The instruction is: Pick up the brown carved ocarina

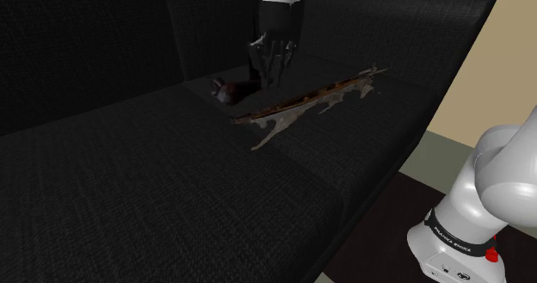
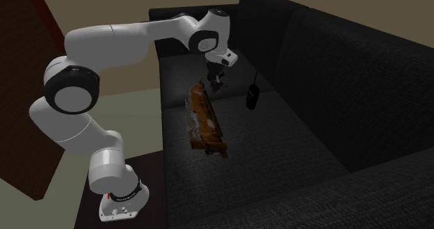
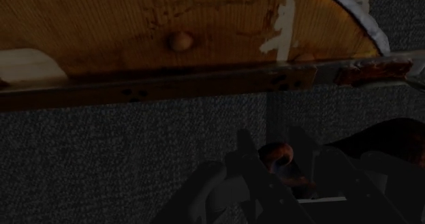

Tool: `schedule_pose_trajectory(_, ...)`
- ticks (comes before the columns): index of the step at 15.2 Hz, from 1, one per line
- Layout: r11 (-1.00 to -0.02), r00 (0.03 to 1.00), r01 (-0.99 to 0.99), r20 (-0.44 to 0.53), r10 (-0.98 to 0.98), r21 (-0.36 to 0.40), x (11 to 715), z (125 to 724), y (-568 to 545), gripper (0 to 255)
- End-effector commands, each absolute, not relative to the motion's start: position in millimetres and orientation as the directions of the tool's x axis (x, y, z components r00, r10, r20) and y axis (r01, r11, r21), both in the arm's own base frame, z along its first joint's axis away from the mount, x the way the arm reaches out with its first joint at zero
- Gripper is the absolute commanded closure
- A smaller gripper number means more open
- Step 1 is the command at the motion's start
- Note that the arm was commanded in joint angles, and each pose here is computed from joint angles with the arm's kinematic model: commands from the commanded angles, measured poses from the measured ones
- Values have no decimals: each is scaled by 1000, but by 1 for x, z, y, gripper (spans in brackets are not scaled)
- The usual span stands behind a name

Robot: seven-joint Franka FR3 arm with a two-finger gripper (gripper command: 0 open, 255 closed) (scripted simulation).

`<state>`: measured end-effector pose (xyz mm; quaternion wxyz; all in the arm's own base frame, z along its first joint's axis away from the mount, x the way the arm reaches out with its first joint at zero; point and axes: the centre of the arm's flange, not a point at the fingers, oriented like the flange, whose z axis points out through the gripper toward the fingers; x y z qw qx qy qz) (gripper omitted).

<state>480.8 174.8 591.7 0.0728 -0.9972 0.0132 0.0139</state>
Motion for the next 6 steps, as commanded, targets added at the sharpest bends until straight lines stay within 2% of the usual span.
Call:
schedule_pose_trajectory(1,-989,999,-28,-30,-24,-145,480,603,176,255)
schedule_pose_trajectory(6,-989,999,-28,-30,-24,-145,480,619,176,255)
